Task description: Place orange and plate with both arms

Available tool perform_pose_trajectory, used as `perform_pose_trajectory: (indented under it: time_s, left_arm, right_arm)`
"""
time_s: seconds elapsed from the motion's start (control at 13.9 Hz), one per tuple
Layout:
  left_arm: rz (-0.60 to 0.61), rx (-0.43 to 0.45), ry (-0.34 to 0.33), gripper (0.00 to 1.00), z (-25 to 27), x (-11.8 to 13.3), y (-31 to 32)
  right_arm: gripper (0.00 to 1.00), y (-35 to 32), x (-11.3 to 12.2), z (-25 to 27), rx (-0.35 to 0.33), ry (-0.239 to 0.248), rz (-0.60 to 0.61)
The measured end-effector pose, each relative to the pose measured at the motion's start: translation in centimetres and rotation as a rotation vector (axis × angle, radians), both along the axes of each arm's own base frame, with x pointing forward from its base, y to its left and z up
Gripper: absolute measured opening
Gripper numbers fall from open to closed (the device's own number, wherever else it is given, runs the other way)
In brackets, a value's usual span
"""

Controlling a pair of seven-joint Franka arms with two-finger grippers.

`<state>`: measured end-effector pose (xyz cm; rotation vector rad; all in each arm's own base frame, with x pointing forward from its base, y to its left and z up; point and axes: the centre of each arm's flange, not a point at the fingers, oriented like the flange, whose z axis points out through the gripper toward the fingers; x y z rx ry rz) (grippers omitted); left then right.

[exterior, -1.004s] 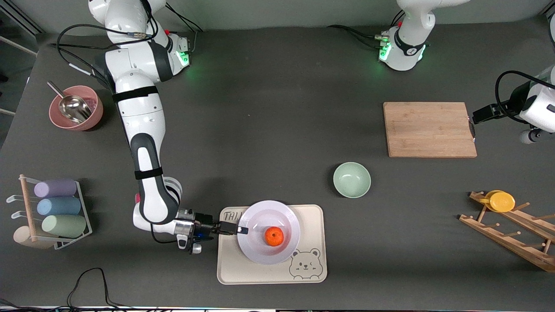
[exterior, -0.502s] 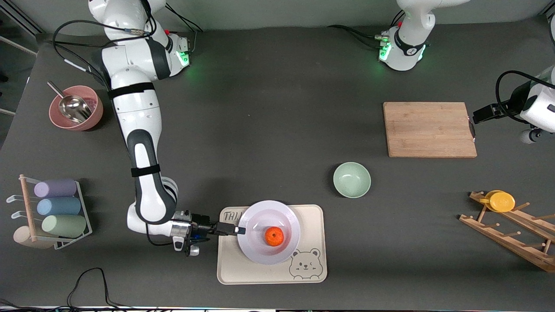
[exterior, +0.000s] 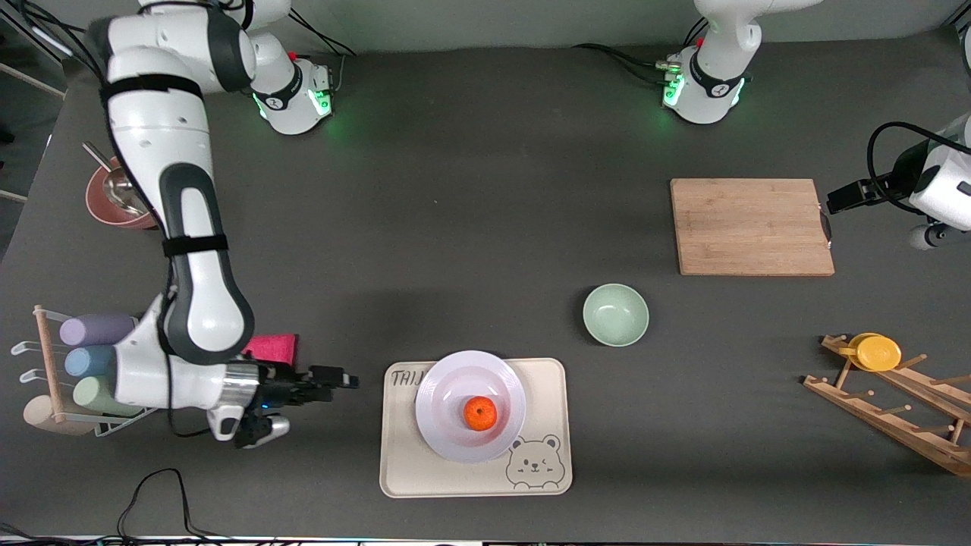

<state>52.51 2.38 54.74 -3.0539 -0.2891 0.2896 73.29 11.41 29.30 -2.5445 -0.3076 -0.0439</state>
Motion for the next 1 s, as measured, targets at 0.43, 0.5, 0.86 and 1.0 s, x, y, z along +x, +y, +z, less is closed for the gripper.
perform_pose_trajectory:
  time_s: [0.43,0.5,0.86,1.0]
  left_arm:
    - [-0.009,-0.005,-0.003,1.0,0.3,0.0,-0.6]
    - [-0.012,-0.011,-0.005,1.0,0.4,0.0,-1.1]
    - [0.007,-0.009,-0.02,1.0,1.2,-0.4,-3.8]
    - [0.008,-0.009,-0.019,1.0,1.2,-0.4,-3.8]
  right_arm:
    - [1.0,-6.1,-5.3,15.5,-0.335,0.072,0.036]
    - [1.0,-7.0,-6.5,17.8,-0.378,0.091,0.007]
    - [1.0,-9.9,-12.9,26.1,-0.514,0.122,-0.152]
    - [1.0,-10.4,-15.1,27.5,-0.542,0.13,-0.198]
